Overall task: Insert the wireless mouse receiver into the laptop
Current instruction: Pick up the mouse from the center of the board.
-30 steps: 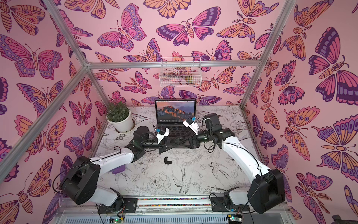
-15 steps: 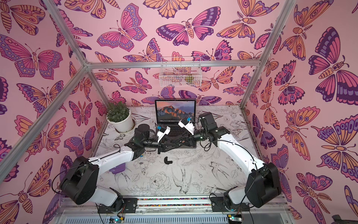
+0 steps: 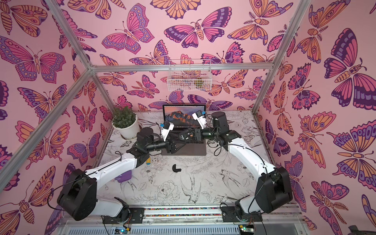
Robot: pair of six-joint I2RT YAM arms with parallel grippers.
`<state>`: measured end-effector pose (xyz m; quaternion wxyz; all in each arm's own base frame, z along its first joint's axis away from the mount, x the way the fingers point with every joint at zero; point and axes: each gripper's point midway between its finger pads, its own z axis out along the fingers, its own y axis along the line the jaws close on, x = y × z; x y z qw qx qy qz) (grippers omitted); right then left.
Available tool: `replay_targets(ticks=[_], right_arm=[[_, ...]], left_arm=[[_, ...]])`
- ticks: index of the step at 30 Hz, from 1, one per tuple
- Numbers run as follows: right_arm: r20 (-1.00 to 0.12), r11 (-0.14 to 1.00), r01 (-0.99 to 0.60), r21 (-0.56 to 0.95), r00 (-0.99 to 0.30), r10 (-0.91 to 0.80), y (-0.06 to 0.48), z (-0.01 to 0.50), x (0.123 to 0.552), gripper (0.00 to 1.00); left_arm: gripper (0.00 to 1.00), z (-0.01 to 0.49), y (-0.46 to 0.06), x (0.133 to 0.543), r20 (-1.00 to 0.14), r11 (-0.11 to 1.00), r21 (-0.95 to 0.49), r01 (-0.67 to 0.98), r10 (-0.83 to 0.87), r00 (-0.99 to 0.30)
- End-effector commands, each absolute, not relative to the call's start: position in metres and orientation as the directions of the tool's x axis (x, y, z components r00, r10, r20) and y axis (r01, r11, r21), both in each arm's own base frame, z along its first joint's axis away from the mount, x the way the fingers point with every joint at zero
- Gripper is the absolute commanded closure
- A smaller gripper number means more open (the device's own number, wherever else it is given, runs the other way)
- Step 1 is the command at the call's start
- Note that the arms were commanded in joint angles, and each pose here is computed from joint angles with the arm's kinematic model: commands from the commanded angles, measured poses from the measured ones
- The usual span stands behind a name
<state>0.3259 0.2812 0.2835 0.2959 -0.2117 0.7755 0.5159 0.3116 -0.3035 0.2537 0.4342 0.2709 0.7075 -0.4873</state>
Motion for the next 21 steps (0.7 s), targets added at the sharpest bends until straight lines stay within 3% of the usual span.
replay_targets(ticks=[1,4,13,21], right_arm=[[-0.622,0.384,-0.536,0.752,-0.77,0.143,0.28,0.314,0.355,1.0],[-0.584,0.381,-0.485,0.787,-0.786,0.205,0.278,0.32,0.368,1.0],[-0.43,0.279,-0.342,0.897,-0.822,0.374,0.275,0.319,0.383,1.0],[-0.343,0.208,-0.275,0.939,-0.79,0.507,0.264,0.315,0.378,1.0]], left_arm=[[0.15,0.271,-0.276,0.343,-0.85,0.532,-0.52,0.668,-0.243,-0.468],[0.0,0.278,-0.266,0.348,-0.837,0.561,-0.545,0.624,-0.314,-0.448],[0.0,0.298,-0.248,0.357,-0.649,0.45,-0.759,0.47,-0.574,-0.499],[0.12,0.316,-0.264,0.358,-0.504,0.235,-0.842,0.486,-0.665,-0.551]])
